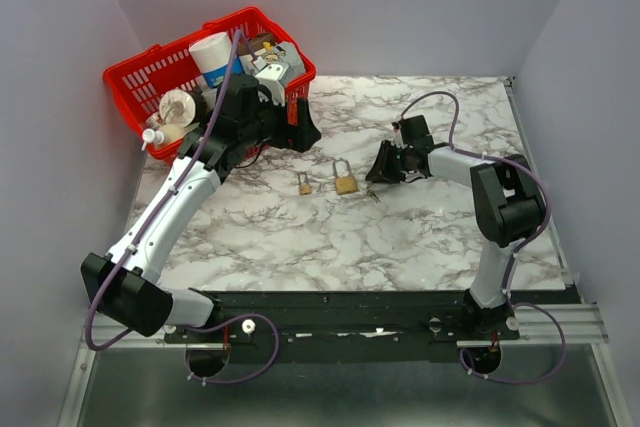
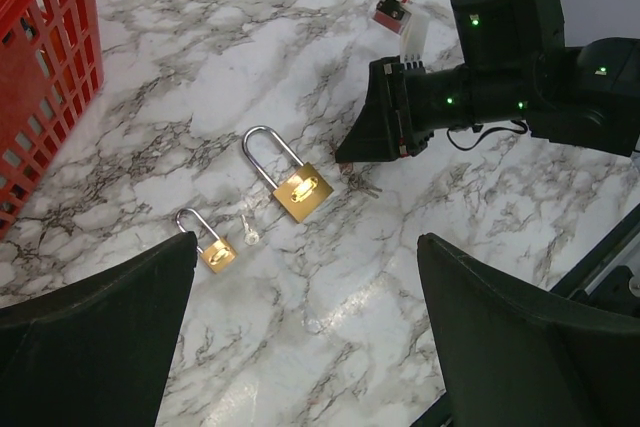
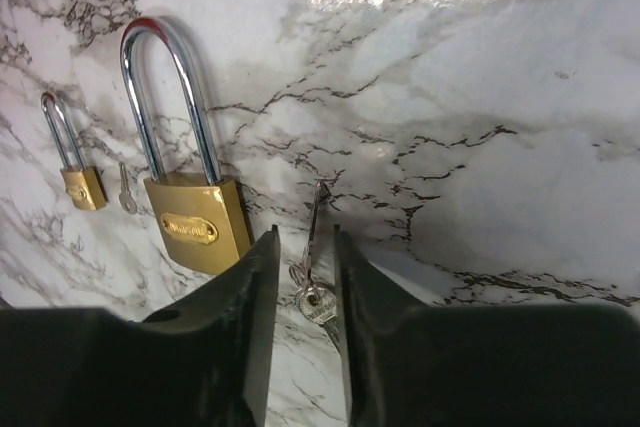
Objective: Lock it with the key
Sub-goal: Place the key at the center of the board.
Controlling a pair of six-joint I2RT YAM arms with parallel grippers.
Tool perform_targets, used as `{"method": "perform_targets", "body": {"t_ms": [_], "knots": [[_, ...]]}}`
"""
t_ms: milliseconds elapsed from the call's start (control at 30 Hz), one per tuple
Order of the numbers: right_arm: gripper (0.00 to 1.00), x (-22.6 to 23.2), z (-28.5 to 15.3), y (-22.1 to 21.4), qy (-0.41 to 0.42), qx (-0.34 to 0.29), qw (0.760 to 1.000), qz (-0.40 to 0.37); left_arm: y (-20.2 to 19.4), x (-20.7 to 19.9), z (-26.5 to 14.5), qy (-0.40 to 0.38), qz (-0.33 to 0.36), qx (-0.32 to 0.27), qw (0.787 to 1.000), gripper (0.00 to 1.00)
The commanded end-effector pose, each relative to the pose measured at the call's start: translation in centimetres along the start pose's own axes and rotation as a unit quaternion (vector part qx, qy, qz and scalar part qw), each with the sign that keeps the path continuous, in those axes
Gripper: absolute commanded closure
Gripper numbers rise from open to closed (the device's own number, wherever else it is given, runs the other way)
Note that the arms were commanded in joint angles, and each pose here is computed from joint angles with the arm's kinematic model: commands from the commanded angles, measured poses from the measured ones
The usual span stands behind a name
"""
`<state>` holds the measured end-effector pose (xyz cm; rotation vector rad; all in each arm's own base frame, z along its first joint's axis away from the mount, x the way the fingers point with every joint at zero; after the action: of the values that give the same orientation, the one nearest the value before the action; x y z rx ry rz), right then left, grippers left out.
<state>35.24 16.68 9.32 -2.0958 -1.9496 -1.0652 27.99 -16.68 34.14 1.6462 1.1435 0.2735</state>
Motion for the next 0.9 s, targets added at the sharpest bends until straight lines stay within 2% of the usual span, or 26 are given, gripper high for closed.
{"method": "perform_targets", "body": {"t_ms": [0,133,200,300,333,400,433,467,533,600,700,733,867], "knots": [[0.55,0.7,0.1,1.4,-0.007,-0.026,1.000,-0.014,0.2,-0.2,-0.8,0.000,-0.003,-0.018,1.000,0.01],[0.41,2.6,-2.0,2.8,0.033,-0.037,0.997,-0.056,0.4,-0.3,-0.7,-0.011,0.004,-0.018,1.000,0.01],[0.37,3.8,-4.3,3.7,0.048,-0.058,0.991,-0.113,0.5,-0.4,-0.7,-0.017,0.014,-0.024,0.999,0.01],[0.22,4.6,-8.2,4.4,0.032,-0.071,0.974,-0.211,0.8,-0.5,-0.7,-0.034,0.044,-0.032,0.998,0.01],[0.18,4.1,-9.2,3.9,0.015,-0.053,0.972,-0.228,0.8,-0.6,-0.5,-0.039,0.047,-0.033,0.998,0.01],[0.11,3.7,-12.0,4.0,-0.012,-0.060,0.947,-0.316,1.0,-0.7,-0.4,-0.045,0.058,-0.035,0.997,0.01],[0.09,3.0,-12.9,3.2,-0.026,-0.037,0.940,-0.338,1.1,-0.7,-0.3,-0.048,0.063,-0.037,0.996,0.01],[0.07,2.3,-13.7,3.1,-0.045,-0.030,0.920,-0.389,1.0,-0.9,-0.2,-0.054,0.070,-0.037,0.995,0.01],[0.01,0.6,-16.1,1.9,-0.070,-0.011,0.913,-0.403,1.1,-1.0,0.1,-0.062,0.079,-0.037,0.994,0.01],[0.00,-1.2,-17.1,0.8,-0.079,0.017,0.907,-0.414,1.3,-1.3,0.2,-0.070,0.093,-0.037,0.992,0.01],[0.00,-4.6,-19.0,-0.5,-0.097,0.069,0.912,-0.393,1.6,-1.5,0.3,-0.078,0.105,-0.040,0.991,0.01],[0.00,-6.6,-20.0,-1.1,-0.102,0.087,0.923,-0.362,1.7,-1.5,0.5,-0.080,0.111,-0.039,0.990,0.01],[0.00,-10.5,-22.7,-1.8,-0.122,0.103,0.925,-0.345,1.6,-1.7,0.6,-0.099,0.128,-0.039,0.986,0.01]]}}
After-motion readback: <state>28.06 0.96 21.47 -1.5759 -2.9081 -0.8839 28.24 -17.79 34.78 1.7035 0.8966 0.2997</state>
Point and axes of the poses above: each gripper's point midway between its finger pads, its own z axis out along the fingers, its own x axis along the line the jaws close on, y = z × x, the point moved 9 cm from there along -z, back along the fingers, and after that the axes turned 1 degree about -z, right-handed, at the moved point
